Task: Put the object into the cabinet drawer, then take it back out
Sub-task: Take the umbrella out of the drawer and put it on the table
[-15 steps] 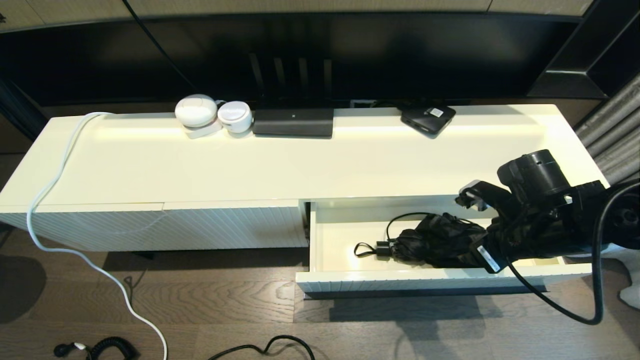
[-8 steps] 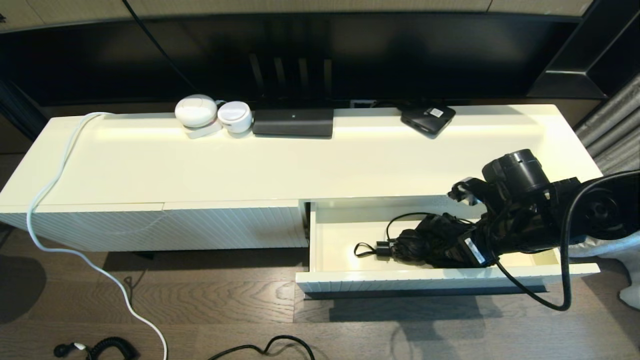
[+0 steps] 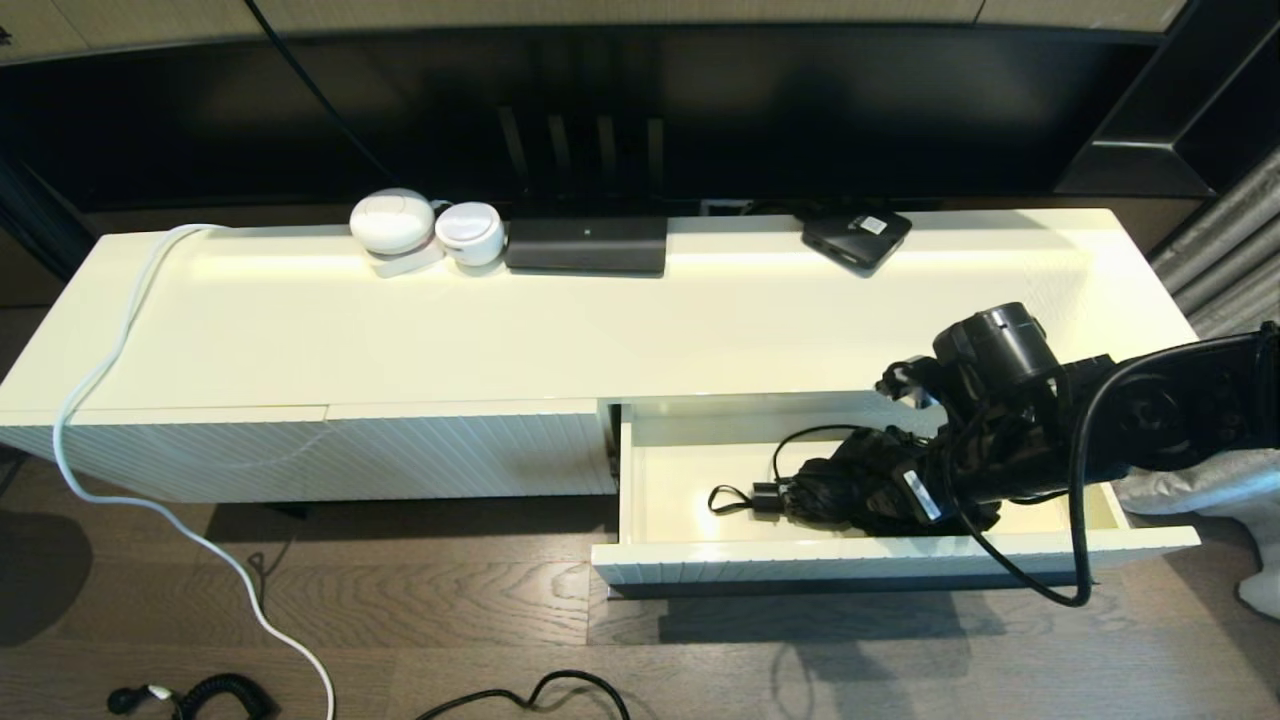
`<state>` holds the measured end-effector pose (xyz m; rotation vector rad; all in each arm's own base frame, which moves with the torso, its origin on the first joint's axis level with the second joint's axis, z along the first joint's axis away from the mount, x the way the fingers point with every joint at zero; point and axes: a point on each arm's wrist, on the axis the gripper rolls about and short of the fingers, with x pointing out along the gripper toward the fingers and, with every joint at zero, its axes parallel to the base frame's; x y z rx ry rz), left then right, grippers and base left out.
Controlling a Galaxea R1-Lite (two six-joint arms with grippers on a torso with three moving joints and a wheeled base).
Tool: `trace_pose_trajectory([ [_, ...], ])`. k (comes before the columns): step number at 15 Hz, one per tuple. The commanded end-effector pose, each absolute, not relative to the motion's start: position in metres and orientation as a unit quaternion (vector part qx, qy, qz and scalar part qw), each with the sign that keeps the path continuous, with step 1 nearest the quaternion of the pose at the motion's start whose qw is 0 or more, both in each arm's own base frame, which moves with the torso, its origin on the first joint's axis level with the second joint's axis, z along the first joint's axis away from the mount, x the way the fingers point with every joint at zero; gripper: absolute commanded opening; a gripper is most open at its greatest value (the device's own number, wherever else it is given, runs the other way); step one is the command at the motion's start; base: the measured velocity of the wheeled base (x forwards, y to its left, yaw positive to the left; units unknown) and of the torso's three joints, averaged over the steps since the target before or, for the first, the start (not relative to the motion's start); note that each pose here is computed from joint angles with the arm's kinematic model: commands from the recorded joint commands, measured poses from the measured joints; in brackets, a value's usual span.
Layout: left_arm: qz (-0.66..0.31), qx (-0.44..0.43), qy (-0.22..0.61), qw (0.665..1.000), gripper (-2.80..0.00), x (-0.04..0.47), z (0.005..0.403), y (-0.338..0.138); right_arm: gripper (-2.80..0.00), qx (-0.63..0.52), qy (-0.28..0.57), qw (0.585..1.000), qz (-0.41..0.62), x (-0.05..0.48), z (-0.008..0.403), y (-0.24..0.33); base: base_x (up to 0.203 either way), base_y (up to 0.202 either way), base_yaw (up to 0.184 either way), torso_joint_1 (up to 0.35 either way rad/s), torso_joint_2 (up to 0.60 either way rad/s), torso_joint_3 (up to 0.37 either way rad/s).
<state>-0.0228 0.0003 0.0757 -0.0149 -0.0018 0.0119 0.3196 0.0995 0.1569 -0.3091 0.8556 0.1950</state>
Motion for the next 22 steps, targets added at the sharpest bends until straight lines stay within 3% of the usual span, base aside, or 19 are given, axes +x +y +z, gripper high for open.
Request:
trace_pose_trajectory([
  [1,0.006,-0.008,-0.001,1.0,0.0,-0.023,0.076,0.0,0.0,-0.15,0.417,0.891,0.094,0.325,0.152,0.101,0.0,0.0,0.0,0.0,0.0,0.0],
  [22,0.006,-0.008,-0.001,1.0,0.0,-0.023,0.076,0.0,0.0,-0.091,0.353,0.925,0.102,0.381,0.157,0.073,0.0,0.0,0.0,0.0,0.0,0.0],
])
